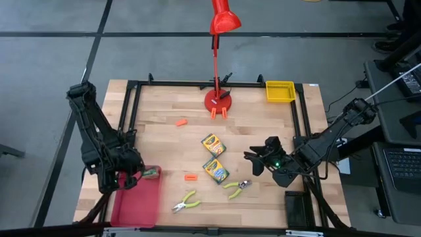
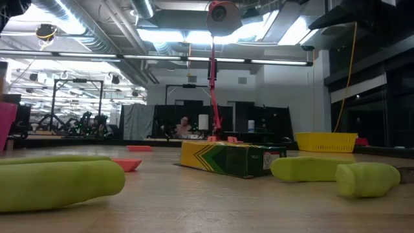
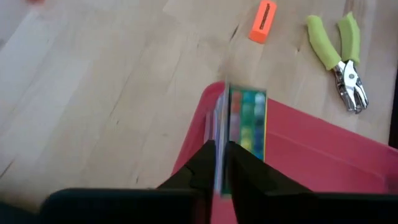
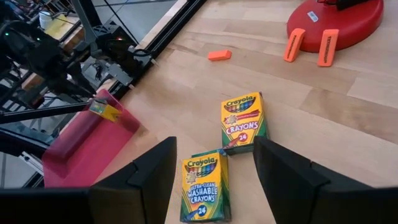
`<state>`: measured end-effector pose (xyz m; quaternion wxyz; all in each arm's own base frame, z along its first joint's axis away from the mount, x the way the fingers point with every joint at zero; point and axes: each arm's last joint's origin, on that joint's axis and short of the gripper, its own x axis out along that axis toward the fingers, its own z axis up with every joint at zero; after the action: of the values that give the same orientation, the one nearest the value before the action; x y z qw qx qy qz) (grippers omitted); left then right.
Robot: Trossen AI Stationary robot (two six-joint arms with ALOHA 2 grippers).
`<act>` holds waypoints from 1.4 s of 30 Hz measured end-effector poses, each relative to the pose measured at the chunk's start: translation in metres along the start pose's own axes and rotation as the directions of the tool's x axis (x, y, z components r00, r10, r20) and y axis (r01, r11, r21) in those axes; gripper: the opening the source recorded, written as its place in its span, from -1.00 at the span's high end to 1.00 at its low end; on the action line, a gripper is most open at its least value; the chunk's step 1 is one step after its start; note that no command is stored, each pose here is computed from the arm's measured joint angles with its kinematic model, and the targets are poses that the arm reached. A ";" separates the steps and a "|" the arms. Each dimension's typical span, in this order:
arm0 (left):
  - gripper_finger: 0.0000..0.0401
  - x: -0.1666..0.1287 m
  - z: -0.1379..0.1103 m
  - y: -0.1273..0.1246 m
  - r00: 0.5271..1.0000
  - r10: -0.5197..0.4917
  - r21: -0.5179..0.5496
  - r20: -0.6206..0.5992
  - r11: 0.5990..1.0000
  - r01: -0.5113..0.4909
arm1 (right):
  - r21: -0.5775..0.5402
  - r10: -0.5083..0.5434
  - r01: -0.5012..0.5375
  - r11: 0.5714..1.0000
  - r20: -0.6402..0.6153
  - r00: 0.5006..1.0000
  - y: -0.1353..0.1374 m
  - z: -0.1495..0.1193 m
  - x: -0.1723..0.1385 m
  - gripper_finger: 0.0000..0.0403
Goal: Pick & Place School Supplies
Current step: Put the yellow crayon box into the red bin
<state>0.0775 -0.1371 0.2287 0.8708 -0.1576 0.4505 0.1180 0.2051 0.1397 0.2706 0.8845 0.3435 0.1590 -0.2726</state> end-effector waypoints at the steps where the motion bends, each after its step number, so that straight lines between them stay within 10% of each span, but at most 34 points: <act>1: 0.72 0.000 0.000 0.000 1.000 -0.001 0.000 -0.006 1.000 0.001 | 0.000 0.000 0.000 1.000 0.000 1.000 0.000 0.000 0.000 -0.08; 17: 0.26 -0.017 0.026 0.026 0.977 0.118 0.029 0.178 0.992 -0.125 | 0.015 -0.004 0.004 1.000 0.011 1.000 0.000 0.001 0.001 -0.08; 25: 0.26 -0.015 0.067 0.036 0.946 0.102 -0.173 0.309 0.984 -0.049 | 0.075 -0.002 0.008 0.997 -0.083 0.997 0.000 0.008 0.013 -0.08; 42: 0.46 0.046 0.169 0.066 0.947 0.068 -0.148 0.314 0.989 -0.022 | 0.124 -0.024 0.090 0.988 -0.454 0.891 -0.008 -0.008 0.125 0.11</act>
<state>0.2065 -0.0092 0.2720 0.9156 -0.1882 0.2981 0.1935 0.2998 0.0939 0.2018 0.7885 0.4544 0.3501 -0.2221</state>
